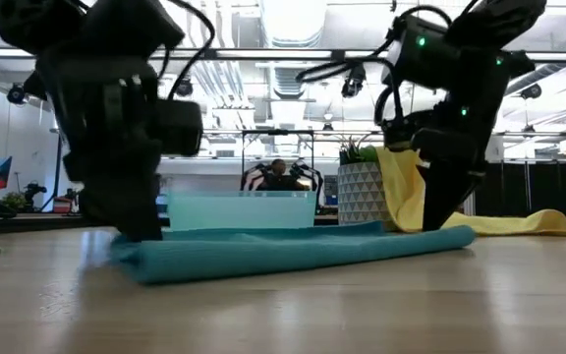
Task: Fold microfiber towels
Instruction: Fold the blue microfiber towel
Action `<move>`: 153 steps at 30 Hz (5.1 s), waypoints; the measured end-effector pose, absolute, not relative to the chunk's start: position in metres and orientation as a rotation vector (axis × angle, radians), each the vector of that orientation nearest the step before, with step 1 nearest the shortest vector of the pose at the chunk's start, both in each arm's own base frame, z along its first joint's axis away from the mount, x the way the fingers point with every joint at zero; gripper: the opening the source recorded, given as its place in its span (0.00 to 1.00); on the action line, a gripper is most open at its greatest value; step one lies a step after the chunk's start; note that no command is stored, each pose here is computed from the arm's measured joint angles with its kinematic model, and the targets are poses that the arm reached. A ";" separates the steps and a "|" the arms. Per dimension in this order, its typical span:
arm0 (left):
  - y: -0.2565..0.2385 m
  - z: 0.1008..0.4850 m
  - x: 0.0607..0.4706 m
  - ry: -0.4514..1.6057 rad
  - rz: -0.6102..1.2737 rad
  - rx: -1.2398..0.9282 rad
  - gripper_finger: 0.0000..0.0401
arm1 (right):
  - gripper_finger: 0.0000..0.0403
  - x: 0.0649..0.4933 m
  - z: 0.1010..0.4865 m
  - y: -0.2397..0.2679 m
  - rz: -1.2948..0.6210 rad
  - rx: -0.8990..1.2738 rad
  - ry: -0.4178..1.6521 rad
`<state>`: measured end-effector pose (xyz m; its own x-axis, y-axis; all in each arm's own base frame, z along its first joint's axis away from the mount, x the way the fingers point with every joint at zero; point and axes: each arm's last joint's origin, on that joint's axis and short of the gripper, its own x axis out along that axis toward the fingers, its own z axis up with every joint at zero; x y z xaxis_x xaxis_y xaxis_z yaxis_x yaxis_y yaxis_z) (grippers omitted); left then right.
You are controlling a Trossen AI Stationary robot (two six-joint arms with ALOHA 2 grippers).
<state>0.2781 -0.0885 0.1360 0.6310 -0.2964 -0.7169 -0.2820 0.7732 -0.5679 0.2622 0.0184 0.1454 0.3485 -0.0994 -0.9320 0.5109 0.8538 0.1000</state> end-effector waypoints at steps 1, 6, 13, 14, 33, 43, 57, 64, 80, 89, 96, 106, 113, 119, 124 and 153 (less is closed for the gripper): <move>-0.089 0.146 0.281 0.867 -0.025 -0.709 0.00 | 0.02 0.261 0.150 0.019 -0.402 0.414 1.137; -0.081 0.185 0.296 0.689 -0.052 -0.631 0.00 | 0.02 0.250 0.177 0.033 -0.349 0.435 1.058; -0.049 0.192 0.340 0.640 -0.075 -0.491 0.00 | 0.02 0.231 0.211 0.060 -0.349 0.477 0.873; -0.042 0.187 0.348 0.657 -0.079 -0.477 0.00 | 0.02 0.228 0.214 0.064 -0.347 0.482 0.854; 0.023 0.158 0.456 0.837 0.161 -0.110 0.00 | 0.02 0.204 0.225 0.099 -0.296 0.540 0.815; 0.036 0.154 0.432 1.085 0.285 -0.019 0.00 | 0.02 0.200 0.222 0.097 -0.293 0.416 0.857; 0.022 0.149 0.452 0.943 -0.102 -0.023 0.00 | 0.02 0.199 0.222 0.095 -0.344 0.422 0.846; 0.028 0.142 0.444 1.064 0.162 -0.034 0.00 | 0.02 0.198 0.222 0.097 -0.333 0.463 0.860; 0.021 0.142 0.397 1.541 0.428 -0.020 0.00 | 0.02 0.199 0.222 0.093 -0.323 0.334 0.849; 0.012 0.173 0.376 1.598 0.440 0.081 0.00 | 0.02 0.201 0.223 0.088 -0.401 0.340 0.794; -0.001 0.205 0.356 1.557 0.067 -0.033 0.00 | 0.02 0.207 0.226 0.090 -0.431 0.396 0.695; -0.056 0.165 0.347 1.450 -0.298 -0.046 0.00 | 0.02 0.212 0.231 0.092 -0.443 0.468 0.602; -0.077 0.150 0.355 1.332 -0.355 -0.050 0.00 | 0.02 0.210 0.232 0.097 -0.431 0.521 0.598; -0.086 0.144 0.379 1.178 -0.286 -0.191 0.00 | 0.02 0.209 0.232 0.102 -0.398 0.568 0.603; -0.085 0.155 0.393 1.084 -0.241 -0.260 0.00 | 0.02 0.208 0.232 0.105 -0.356 0.591 0.638; -0.190 0.240 0.241 0.073 -0.036 -0.594 0.00 | 0.02 0.198 0.188 0.107 0.349 0.594 0.342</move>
<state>0.2407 -0.1902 0.2400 0.9968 -0.0549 -0.0580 0.0130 0.8280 -0.5606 0.1981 0.1073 0.1877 0.8863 0.4124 -0.2108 -0.2191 0.7744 0.5936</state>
